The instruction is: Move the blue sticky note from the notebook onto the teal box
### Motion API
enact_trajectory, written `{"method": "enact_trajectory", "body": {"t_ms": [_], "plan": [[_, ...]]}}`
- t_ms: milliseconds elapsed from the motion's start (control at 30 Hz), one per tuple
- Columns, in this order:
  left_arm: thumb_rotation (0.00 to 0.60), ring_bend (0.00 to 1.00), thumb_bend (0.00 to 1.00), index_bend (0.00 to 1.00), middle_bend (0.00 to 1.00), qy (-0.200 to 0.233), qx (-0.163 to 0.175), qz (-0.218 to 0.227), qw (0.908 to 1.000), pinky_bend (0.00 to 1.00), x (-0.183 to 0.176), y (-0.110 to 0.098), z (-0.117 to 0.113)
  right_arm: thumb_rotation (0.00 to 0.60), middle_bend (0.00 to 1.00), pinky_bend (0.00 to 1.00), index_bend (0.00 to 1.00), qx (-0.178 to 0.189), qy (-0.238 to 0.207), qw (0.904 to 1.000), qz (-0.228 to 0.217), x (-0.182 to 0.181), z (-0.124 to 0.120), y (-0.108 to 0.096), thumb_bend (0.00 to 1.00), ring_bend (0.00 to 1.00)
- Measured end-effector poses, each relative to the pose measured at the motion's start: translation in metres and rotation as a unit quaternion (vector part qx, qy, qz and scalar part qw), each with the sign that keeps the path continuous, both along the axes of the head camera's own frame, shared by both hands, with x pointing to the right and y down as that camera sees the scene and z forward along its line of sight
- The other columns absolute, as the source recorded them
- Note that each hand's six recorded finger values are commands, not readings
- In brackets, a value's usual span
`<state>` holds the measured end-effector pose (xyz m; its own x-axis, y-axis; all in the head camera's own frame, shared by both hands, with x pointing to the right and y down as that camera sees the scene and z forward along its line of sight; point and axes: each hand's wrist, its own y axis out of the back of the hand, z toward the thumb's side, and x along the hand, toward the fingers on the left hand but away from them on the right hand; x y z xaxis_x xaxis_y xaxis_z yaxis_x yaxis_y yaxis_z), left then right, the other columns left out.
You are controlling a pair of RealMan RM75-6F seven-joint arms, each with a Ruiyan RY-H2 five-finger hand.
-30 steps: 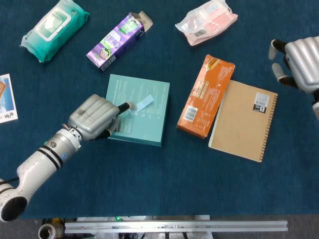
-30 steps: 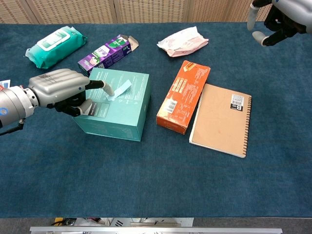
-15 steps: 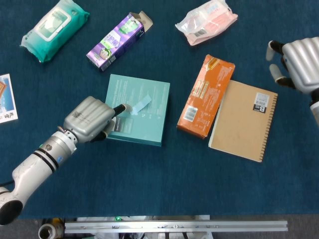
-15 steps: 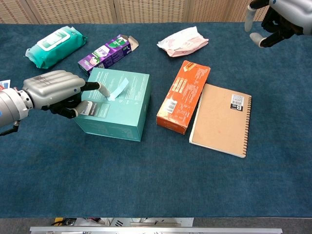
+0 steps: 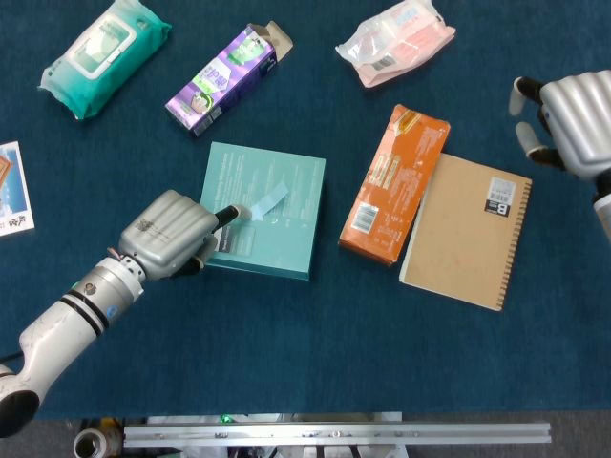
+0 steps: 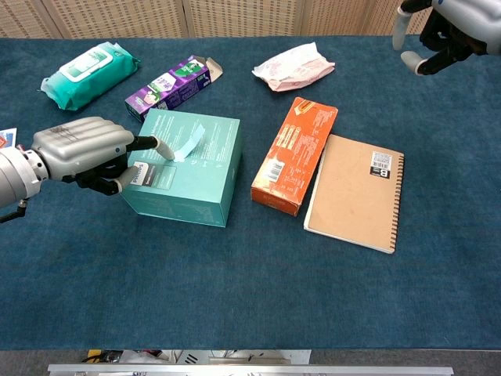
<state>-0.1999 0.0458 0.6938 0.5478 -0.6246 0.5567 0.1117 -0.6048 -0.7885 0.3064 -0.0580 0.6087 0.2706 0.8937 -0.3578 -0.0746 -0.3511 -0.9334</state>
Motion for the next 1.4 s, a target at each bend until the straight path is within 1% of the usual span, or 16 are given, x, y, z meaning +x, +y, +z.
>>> {"method": "enact_trajectory", "body": {"t_ms": [800, 1133, 1200, 1233, 1300, 1400], "plan": [[0.600, 1.00, 0.71, 0.20, 1.00, 0.002, -0.002, 0.008, 1.0000, 0.99, 0.003, 0.007, -0.001, 0.600, 1.00, 1.00, 0.50, 0.002, 0.000, 1.0000, 0.004, 0.003, -0.001, 0.000, 0.37, 1.00], [0.600, 1.00, 0.71, 0.20, 1.00, 0.013, 0.015, 0.006, 0.9998, 0.98, 0.002, 0.008, -0.015, 0.600, 1.00, 1.00, 0.50, 0.008, 0.001, 0.9999, 0.008, 0.008, -0.005, -0.001, 0.37, 1.00], [0.600, 1.00, 0.71, 0.20, 1.00, 0.018, 0.022, 0.001, 0.9996, 0.97, -0.001, 0.007, -0.019, 0.600, 1.00, 1.00, 0.50, 0.012, 0.002, 0.9998, 0.013, 0.012, -0.008, -0.001, 0.37, 1.00], [0.600, 0.98, 0.70, 0.20, 0.99, 0.020, 0.025, -0.002, 0.9995, 0.95, -0.002, 0.007, -0.020, 0.600, 1.00, 1.00, 0.50, 0.014, 0.003, 0.9998, 0.016, 0.015, -0.009, -0.001, 0.37, 1.00], [0.600, 0.92, 0.70, 0.19, 0.94, 0.028, 0.035, -0.013, 0.9989, 0.90, -0.007, 0.005, -0.025, 0.600, 1.00, 1.00, 0.50, 0.019, 0.006, 0.9995, 0.025, 0.023, -0.013, 0.000, 0.37, 1.00], [0.600, 0.78, 0.70, 0.17, 0.82, 0.038, 0.051, -0.035, 0.9974, 0.86, -0.018, 0.002, -0.031, 0.600, 0.99, 1.00, 0.50, 0.025, 0.008, 0.9988, 0.042, 0.037, -0.018, 0.002, 0.37, 1.00]]}}
